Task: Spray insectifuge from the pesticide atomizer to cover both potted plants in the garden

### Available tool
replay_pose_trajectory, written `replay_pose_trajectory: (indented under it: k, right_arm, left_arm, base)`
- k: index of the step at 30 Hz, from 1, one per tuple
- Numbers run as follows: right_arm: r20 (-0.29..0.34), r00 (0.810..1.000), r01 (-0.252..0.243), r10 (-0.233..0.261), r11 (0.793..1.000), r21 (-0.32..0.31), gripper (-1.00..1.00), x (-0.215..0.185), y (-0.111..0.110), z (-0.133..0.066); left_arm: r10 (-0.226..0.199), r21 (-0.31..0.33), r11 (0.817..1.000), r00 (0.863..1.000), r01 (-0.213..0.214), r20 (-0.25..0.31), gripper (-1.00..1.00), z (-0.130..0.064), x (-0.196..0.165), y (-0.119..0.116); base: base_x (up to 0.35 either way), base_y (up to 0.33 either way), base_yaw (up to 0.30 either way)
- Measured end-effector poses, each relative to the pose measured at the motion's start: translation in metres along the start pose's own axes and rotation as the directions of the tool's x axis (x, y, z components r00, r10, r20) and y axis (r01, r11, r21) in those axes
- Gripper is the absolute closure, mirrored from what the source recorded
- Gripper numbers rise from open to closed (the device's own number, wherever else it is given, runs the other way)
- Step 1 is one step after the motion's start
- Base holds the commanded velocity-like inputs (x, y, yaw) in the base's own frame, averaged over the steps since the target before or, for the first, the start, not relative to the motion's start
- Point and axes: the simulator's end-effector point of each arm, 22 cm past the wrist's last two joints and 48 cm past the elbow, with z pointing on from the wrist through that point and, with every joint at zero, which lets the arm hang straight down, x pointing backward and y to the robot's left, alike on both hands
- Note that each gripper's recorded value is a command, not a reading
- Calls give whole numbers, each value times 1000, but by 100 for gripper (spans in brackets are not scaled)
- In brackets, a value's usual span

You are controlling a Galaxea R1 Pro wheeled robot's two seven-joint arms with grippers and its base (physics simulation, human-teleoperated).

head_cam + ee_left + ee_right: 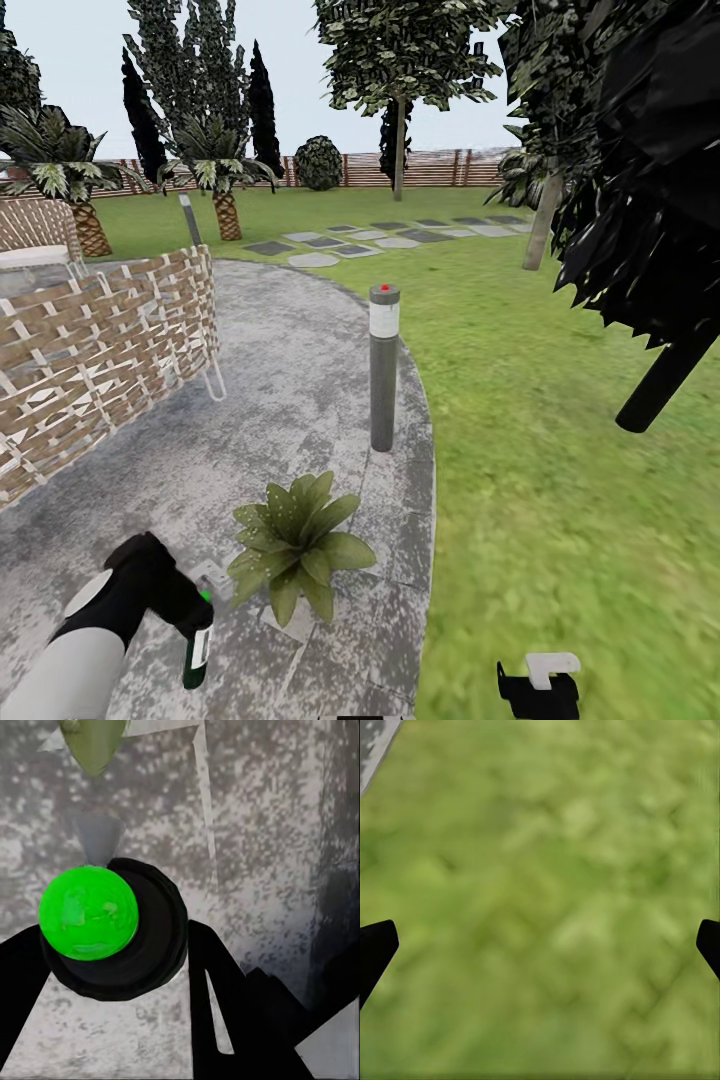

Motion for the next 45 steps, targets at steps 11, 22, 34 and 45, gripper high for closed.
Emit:
replay_pose_trajectory:
  k: [11,22,34,45]
  right_arm:
    - [0,1000,0,0,1000,0,-100,0,0,0]
    - [0,1000,2,-2,1000,1,-100,0,-1,0]
    - [1,1000,1,-1,1000,0,-100,0,0,0]
    - [1,1000,-1,1,1000,-1,-100,0,1,0]
  left_arm:
    - [18,-55,998,1000,-19,-21,100,3,13,13]
    - [14,-96,995,1000,-15,-12,100,2,6,21]
    - [11,-96,995,1000,-12,-10,100,1,4,20]
    - [8,-98,995,1000,-10,-21,100,3,10,21]
  base:
    - [0,-8,191]
    - [-83,-232,11]
    - [56,-259,213]
    - [87,-254,131]
